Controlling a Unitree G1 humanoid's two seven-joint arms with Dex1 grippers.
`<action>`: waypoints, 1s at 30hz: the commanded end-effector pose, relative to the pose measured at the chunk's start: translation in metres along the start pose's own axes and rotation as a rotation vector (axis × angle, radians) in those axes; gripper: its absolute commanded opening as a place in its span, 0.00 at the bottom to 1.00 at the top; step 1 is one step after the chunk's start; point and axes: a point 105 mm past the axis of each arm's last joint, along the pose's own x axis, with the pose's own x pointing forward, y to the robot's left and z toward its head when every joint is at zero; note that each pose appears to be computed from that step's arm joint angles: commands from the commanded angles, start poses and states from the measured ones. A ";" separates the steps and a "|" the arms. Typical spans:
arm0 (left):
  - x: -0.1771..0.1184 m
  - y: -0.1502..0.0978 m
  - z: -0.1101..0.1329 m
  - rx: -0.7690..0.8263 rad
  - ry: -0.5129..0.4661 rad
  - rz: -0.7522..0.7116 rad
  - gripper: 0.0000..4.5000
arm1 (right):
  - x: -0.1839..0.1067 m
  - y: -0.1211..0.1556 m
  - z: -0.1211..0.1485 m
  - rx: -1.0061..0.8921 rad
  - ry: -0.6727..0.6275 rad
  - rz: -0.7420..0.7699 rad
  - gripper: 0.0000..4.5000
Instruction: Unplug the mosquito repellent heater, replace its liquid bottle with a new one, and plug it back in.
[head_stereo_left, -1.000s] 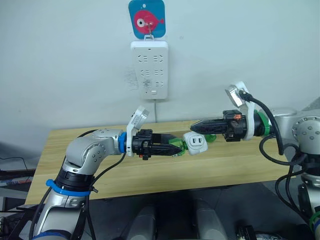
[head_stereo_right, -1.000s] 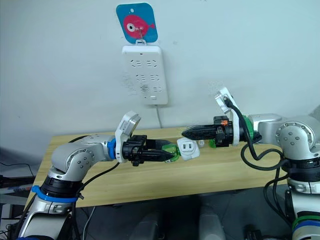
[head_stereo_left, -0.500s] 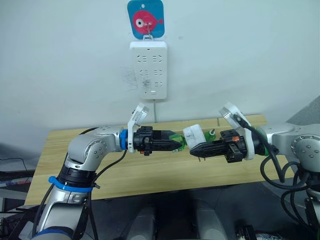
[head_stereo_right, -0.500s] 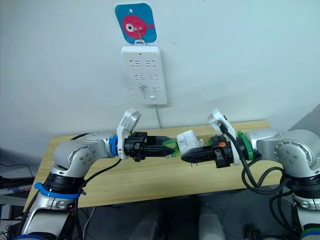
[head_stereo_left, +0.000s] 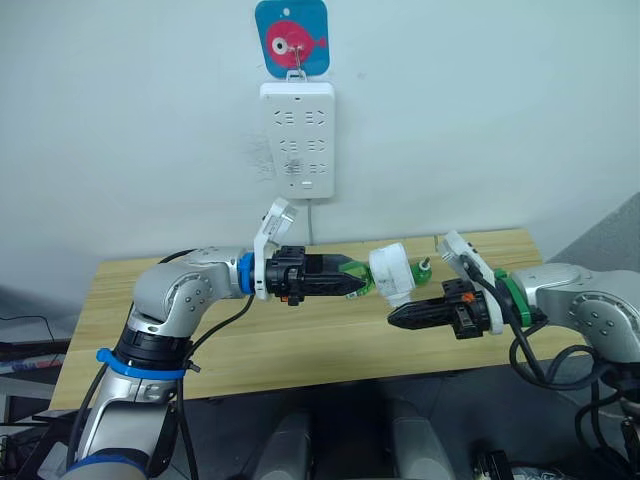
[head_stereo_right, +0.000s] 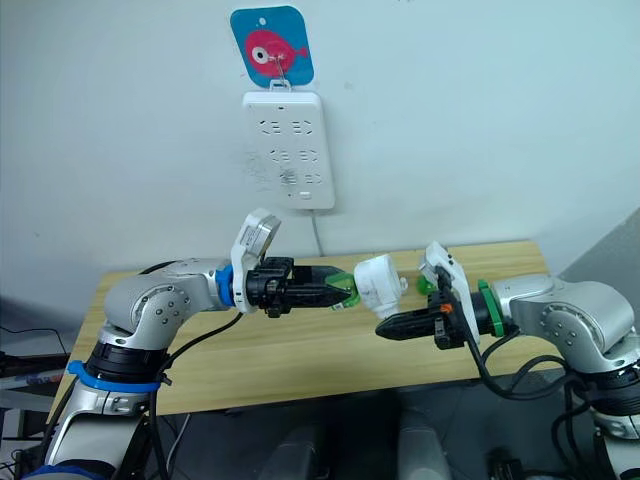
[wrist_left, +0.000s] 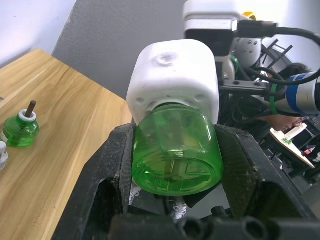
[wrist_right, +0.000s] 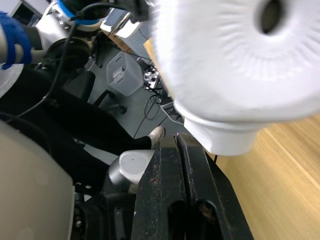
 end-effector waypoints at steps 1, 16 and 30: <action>0.002 -0.016 0.007 0.051 0.005 -0.079 0.49 | -0.006 -0.013 0.016 -0.023 -0.076 -0.081 0.01; 0.001 -0.024 -0.003 0.067 0.052 -0.107 0.49 | -0.006 -0.032 0.036 0.050 -0.194 -0.145 0.01; 0.002 -0.021 -0.006 0.071 0.053 -0.093 0.49 | -0.013 -0.021 0.069 0.158 -0.344 -0.055 0.01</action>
